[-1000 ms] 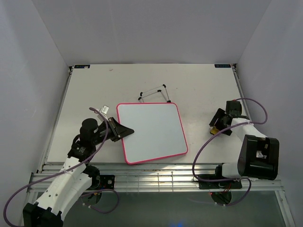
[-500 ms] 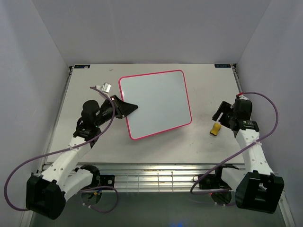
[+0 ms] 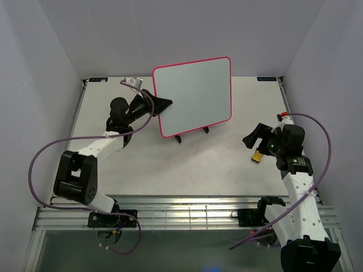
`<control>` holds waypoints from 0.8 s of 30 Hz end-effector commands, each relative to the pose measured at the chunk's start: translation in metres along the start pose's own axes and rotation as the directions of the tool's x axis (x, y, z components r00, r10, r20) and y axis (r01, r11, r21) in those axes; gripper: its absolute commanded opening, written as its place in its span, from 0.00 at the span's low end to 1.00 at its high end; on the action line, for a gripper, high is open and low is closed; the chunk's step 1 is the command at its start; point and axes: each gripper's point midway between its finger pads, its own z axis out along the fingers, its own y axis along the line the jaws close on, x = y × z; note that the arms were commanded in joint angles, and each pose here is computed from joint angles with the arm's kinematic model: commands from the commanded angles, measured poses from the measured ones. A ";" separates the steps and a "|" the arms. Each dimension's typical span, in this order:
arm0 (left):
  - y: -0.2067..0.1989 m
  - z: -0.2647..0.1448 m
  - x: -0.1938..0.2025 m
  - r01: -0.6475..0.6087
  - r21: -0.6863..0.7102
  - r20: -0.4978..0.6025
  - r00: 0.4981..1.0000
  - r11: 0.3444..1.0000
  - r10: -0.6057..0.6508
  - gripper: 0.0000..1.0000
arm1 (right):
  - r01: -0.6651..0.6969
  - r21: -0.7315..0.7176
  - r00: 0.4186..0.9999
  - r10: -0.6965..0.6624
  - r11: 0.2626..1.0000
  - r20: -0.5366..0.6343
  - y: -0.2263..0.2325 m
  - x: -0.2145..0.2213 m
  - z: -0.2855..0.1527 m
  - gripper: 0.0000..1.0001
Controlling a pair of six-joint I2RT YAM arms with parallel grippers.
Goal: Erase the whiteboard
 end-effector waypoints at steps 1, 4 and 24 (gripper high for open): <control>-0.045 0.004 -0.072 -0.260 0.205 0.230 0.950 0.944 0.211 0.00 | 0.029 -0.060 1.000 -0.029 0.998 -0.007 0.012 0.005 -0.002 0.90; -0.030 0.004 -0.074 -0.290 0.225 0.276 0.935 0.930 0.224 0.00 | 0.035 -0.078 0.999 -0.036 0.996 -0.017 0.015 0.009 -0.001 0.90; 0.060 0.007 -0.025 -0.250 0.191 0.173 0.960 0.949 0.218 0.00 | 0.070 -0.129 0.997 -0.073 0.989 -0.020 0.030 0.011 -0.008 0.90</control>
